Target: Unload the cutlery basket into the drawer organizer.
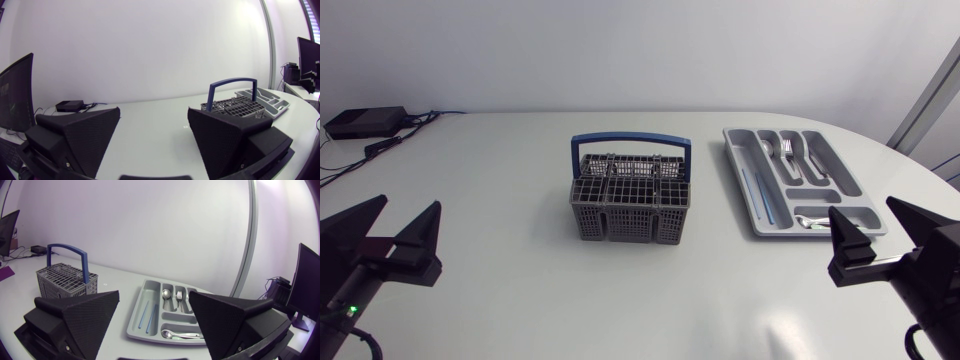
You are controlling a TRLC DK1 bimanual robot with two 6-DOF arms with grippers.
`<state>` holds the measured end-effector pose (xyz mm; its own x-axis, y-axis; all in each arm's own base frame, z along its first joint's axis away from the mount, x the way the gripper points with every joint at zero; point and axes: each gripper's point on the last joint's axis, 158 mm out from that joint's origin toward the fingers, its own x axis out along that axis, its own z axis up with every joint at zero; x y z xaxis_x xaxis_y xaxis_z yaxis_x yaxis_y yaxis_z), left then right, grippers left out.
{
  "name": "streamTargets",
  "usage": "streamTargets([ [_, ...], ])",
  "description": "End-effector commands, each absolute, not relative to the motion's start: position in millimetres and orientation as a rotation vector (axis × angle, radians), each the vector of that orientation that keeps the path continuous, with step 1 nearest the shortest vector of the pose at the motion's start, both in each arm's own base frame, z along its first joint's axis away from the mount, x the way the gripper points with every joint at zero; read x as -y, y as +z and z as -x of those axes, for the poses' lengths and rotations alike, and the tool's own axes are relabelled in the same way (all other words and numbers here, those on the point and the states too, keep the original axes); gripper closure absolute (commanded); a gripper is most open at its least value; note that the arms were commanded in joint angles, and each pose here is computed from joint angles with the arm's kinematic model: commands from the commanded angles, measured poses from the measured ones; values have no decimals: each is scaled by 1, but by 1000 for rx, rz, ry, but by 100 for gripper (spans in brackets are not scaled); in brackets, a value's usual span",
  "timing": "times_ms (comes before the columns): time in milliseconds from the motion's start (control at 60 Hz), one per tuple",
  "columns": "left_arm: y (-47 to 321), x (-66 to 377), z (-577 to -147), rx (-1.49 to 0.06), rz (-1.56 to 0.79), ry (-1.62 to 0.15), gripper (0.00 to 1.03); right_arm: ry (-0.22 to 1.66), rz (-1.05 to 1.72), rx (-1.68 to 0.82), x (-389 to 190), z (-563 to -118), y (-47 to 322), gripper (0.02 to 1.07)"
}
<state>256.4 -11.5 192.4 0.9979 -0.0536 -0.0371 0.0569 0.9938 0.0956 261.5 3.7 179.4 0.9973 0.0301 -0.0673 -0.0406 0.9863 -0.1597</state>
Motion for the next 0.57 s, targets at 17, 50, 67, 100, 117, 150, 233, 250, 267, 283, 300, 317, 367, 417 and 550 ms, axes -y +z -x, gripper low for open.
streamTargets([
  [17,175,7,-256,-49,-48,-33,5,20,87,-79,-2,-259,163,7],
  [50,171,6,-255,-51,-40,-31,5,15,74,-76,-1,-258,161,7],
  [67,169,6,-255,-52,-36,-30,5,13,67,-74,-1,-257,159,7],
  [100,165,5,-255,-54,-29,-27,5,8,53,-71,0,-257,157,7],
  [117,163,5,-255,-55,-25,-26,5,5,46,-69,0,-256,156,7],
  [150,159,4,-255,-57,-17,-23,5,1,33,-65,0,-256,154,7],
  [233,150,3,-254,-61,1,-17,4,-10,0,-57,2,-254,149,7],
  [250,150,3,-254,-61,1,-17,4,-10,0,-57,2,-254,149,7],
  [267,150,3,-254,-61,1,-17,4,-10,0,-57,2,-254,149,7],
  [283,150,3,-254,-61,1,-17,4,-10,0,-57,2,-254,149,7],
  [300,150,3,-254,-61,1,-17,4,-10,0,-57,2,-254,149,7],
  [317,150,3,-254,-61,1,-17,4,-10,0,-57,2,-254,149,7],
  [367,150,3,-254,-61,1,-17,4,-10,0,-57,2,-254,149,7],
  [417,150,3,-254,-61,1,-17,4,-10,0,-57,2,-254,149,7],
  [550,150,3,-254,-61,1,-17,4,-10,0,-57,2,-254,149,7],
])
